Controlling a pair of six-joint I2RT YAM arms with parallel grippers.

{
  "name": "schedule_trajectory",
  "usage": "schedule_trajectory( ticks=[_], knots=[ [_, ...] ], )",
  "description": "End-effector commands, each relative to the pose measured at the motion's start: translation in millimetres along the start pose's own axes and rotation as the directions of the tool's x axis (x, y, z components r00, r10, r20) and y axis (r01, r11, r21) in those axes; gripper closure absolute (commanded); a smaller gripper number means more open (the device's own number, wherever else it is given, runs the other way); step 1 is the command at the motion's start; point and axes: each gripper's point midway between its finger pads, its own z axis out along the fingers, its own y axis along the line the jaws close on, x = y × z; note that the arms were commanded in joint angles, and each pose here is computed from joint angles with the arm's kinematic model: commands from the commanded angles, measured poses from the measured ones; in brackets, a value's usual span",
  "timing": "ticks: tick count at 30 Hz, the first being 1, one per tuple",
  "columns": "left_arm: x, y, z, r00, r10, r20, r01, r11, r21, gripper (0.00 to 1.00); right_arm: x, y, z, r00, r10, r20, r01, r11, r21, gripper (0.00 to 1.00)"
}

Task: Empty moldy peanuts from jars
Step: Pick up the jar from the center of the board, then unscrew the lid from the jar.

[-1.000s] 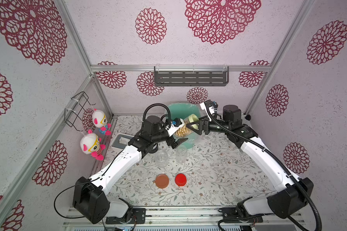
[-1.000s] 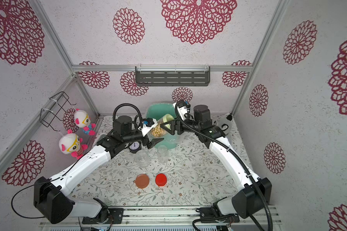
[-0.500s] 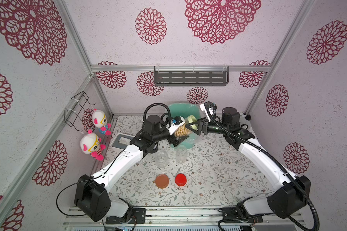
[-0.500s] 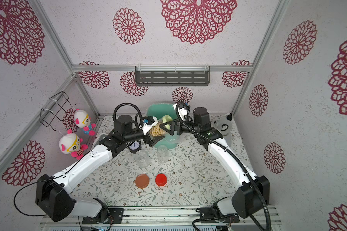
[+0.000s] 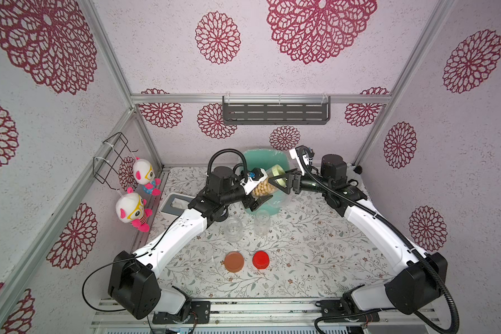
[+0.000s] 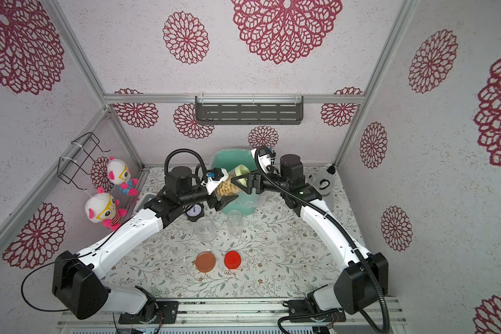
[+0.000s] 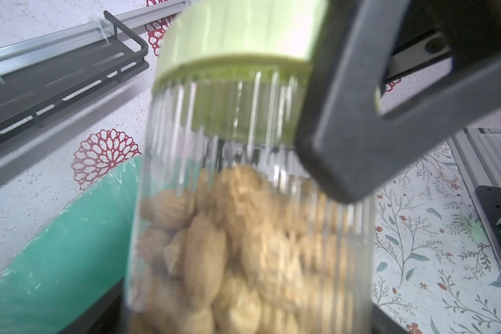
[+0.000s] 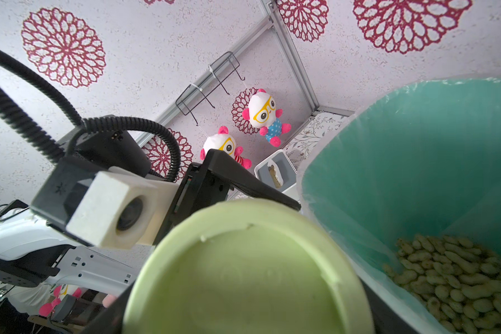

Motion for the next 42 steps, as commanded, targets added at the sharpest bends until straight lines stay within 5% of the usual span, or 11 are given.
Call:
schedule_trajectory(
  ticks=[1, 6, 13, 17, 24, 28, 31, 38, 42],
  knots=[
    [-5, 2, 3, 1.000, -0.002, 0.031, 0.002, 1.000, -0.015, 0.09, -24, 40, -8, 0.992, -0.103, 0.067, 0.111, 0.986, -0.124, 1.00],
    [-4, 1, 6, 0.999, -0.015, 0.039, 0.016, 1.000, -0.008, 0.07, -25, 41, -7, 0.992, -0.103, 0.066, 0.111, 0.984, -0.138, 1.00],
    [-4, 1, 7, 0.999, -0.019, 0.043, 0.019, 1.000, -0.003, 0.17, -21, 40, -5, 0.994, -0.095, 0.050, 0.101, 0.985, -0.141, 1.00],
    [-4, 1, 6, 0.999, -0.017, 0.043, 0.017, 1.000, -0.004, 0.26, -18, 37, -4, 0.995, -0.089, 0.044, 0.094, 0.986, -0.138, 1.00],
    [-3, 0, 4, 0.999, -0.018, 0.048, 0.017, 1.000, 0.008, 0.62, -15, 33, -5, 0.995, -0.095, 0.032, 0.098, 0.989, -0.110, 1.00],
    [1, 2, 3, 0.999, -0.007, 0.038, 0.007, 1.000, 0.000, 1.00, -18, 26, -8, 0.993, -0.105, 0.049, 0.107, 0.993, -0.047, 0.89],
    [6, 4, 1, 1.000, 0.007, 0.018, -0.007, 1.000, -0.010, 1.00, -23, 23, -13, 0.990, -0.124, 0.072, 0.125, 0.992, -0.003, 0.72],
    [12, 5, -4, 1.000, 0.014, 0.011, -0.014, 1.000, -0.011, 1.00, -22, 17, -17, 0.989, -0.128, 0.071, 0.125, 0.991, 0.051, 0.02],
    [11, 7, -7, 1.000, 0.019, 0.024, -0.019, 1.000, -0.022, 1.00, -21, 12, -17, 0.990, -0.124, 0.071, 0.118, 0.990, 0.072, 0.01]
  ],
)
